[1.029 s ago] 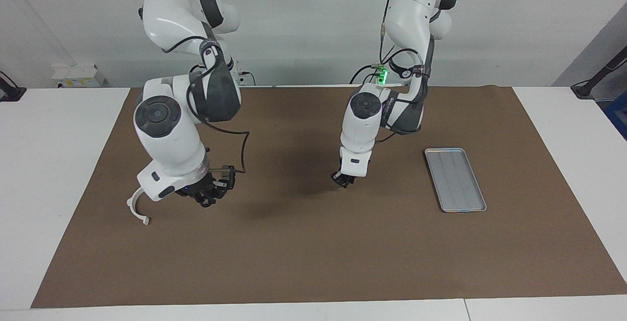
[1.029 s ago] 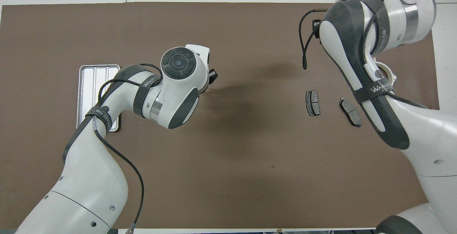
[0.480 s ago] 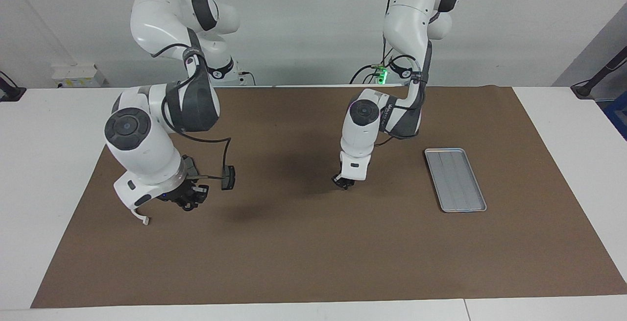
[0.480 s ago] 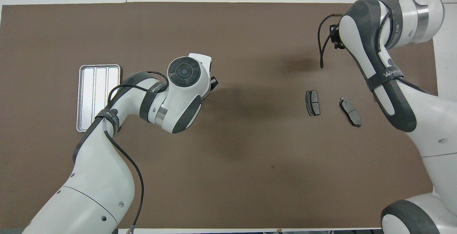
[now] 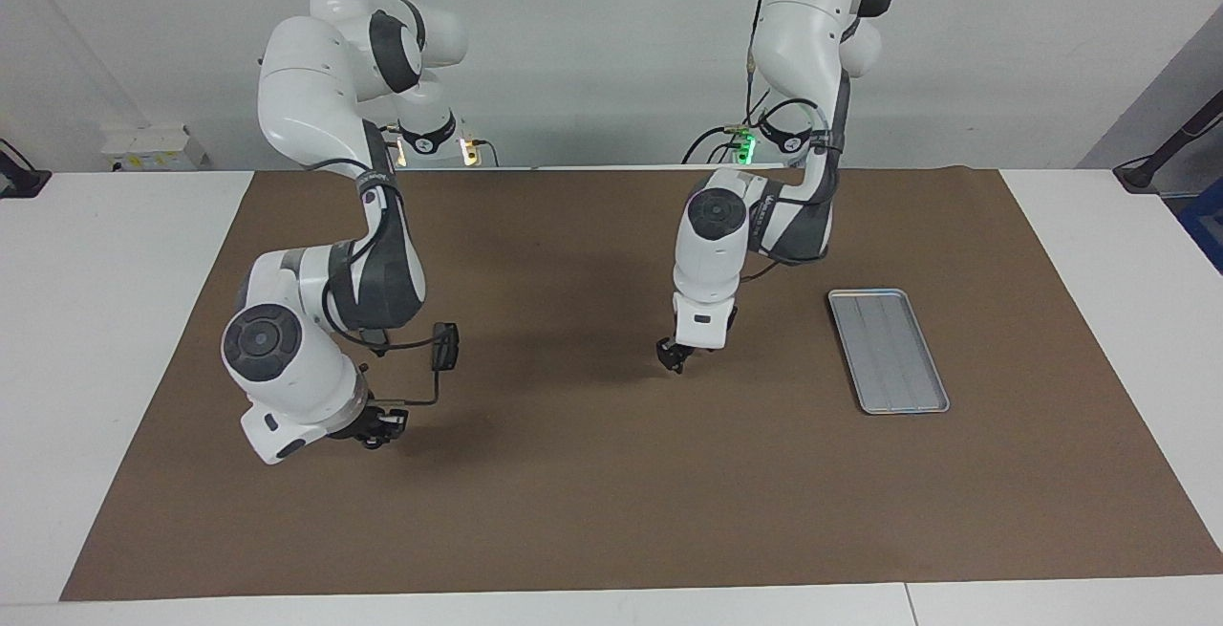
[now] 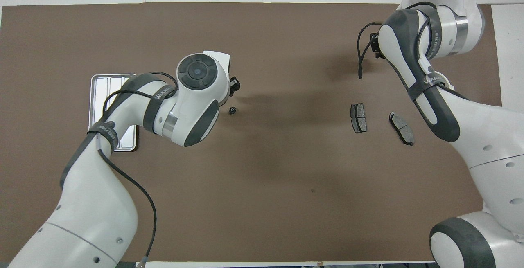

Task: Place bearing gear from tray to pile
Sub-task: 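Release the second gear mid-table and return the left gripper to rest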

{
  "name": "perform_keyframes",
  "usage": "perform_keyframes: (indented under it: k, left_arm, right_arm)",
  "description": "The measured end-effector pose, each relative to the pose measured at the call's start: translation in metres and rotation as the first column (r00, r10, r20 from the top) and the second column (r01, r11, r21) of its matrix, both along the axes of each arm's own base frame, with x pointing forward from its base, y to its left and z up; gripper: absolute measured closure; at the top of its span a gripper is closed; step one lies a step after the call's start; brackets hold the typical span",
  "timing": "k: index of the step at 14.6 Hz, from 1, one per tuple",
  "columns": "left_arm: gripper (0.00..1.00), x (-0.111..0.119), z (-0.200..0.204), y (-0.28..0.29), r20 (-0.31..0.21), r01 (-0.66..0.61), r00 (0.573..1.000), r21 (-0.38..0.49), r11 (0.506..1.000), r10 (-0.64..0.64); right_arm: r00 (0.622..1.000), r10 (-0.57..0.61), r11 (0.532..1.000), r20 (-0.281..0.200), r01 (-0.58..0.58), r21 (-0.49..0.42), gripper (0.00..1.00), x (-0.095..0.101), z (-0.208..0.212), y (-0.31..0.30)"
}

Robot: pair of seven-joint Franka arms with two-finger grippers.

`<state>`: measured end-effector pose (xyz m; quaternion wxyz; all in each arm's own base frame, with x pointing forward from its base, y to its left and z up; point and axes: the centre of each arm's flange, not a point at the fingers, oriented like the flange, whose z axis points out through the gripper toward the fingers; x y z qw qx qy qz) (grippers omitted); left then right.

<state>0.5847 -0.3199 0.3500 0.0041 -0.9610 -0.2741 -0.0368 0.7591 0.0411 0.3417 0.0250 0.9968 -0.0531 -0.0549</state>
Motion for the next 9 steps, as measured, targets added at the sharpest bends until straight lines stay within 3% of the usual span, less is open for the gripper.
perform_keyframes:
  k: [2, 5, 9]
  left_arm:
    - [0.00, 0.009, 0.067, 0.054, 0.007, -0.002, 1.000, 0.009, 1.000, 0.002]
    - [0.00, 0.001, 0.157, 0.154, -0.018, 0.076, 0.997, 0.023, 0.997, -0.075]
    - [0.00, -0.028, 0.221, 0.237, -0.053, 0.179, 0.983, 0.018, 0.984, -0.178]
  right_arm:
    - [1.000, -0.004, 1.000, -0.006, 0.004, 0.000, 0.65, 0.000, -0.005, 0.000]
    - [1.000, -0.007, 1.000, -0.018, 0.007, 0.000, 0.65, 0.000, -0.014, -0.001]
    - [0.999, -0.018, 1.000, -0.031, 0.018, 0.000, 0.65, 0.001, -0.033, -0.009]
